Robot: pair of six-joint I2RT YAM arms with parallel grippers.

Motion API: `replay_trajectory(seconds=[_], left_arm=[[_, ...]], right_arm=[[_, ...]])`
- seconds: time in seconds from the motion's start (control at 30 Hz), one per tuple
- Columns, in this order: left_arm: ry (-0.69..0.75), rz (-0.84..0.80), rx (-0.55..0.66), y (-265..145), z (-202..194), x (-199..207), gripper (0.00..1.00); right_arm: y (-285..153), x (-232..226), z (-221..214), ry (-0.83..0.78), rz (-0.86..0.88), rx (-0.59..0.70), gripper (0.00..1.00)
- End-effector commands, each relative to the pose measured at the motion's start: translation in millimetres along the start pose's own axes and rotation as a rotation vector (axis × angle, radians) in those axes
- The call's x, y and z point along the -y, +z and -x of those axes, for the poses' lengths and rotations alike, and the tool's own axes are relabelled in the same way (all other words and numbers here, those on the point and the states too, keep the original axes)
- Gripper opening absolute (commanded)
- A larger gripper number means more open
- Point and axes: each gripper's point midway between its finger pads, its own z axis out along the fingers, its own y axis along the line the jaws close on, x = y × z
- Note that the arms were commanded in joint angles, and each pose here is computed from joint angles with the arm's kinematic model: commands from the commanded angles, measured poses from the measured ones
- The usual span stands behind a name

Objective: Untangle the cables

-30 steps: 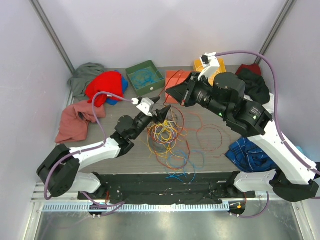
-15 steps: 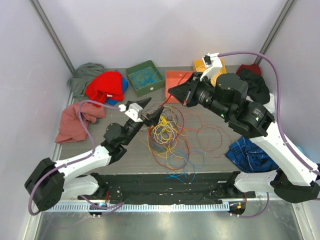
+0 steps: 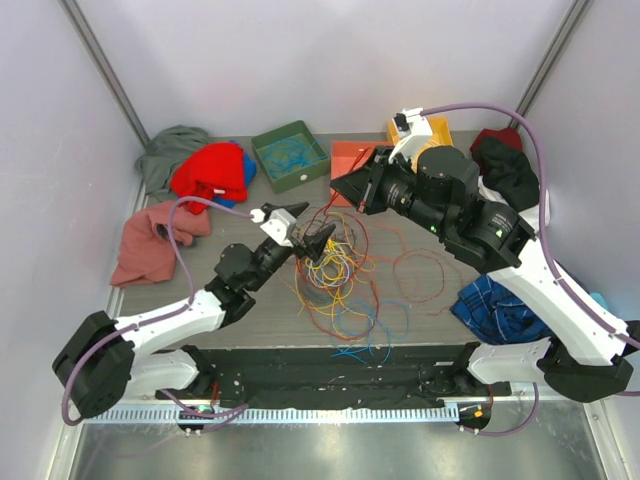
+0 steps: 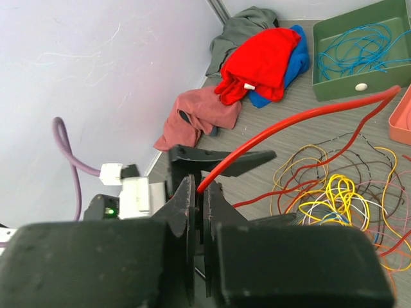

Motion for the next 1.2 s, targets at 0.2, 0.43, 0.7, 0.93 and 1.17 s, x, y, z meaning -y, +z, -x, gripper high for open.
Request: replay_trajectory(seconds=[0.2,0.43,0.7,0.93,1.17], left_arm=[[0.025,0.066,-0.02,21.8,-22.8,-10.1,0.83],[0.025,0.19,-0.042,35.2,-51.7,-36.7,0.86],[0.041,0.248,-0.035,57.3,-59.5,-55.3,0.84],[0.018,0.197,-0.036,64.3,-59.0,-47.7,0.38],[-0.11,0.094,0.001,37.1,-26.4,-23.9,0.0]], right_arm=[[-12.7,-19.1,30.5,-0.007,0.064,0.091,0.01],[-12.0,-21.7,29.6,-0.006,0.075,0.084,0.01],[-12.3,-21.6,27.3,-0.003,0.079,0.076,0.01],[-14.4,-18.0,26.9,-0.005,0.065,0.083,0.01],[-16.2,-13.8,32.1,-0.005,0.041,0.107,0.01]])
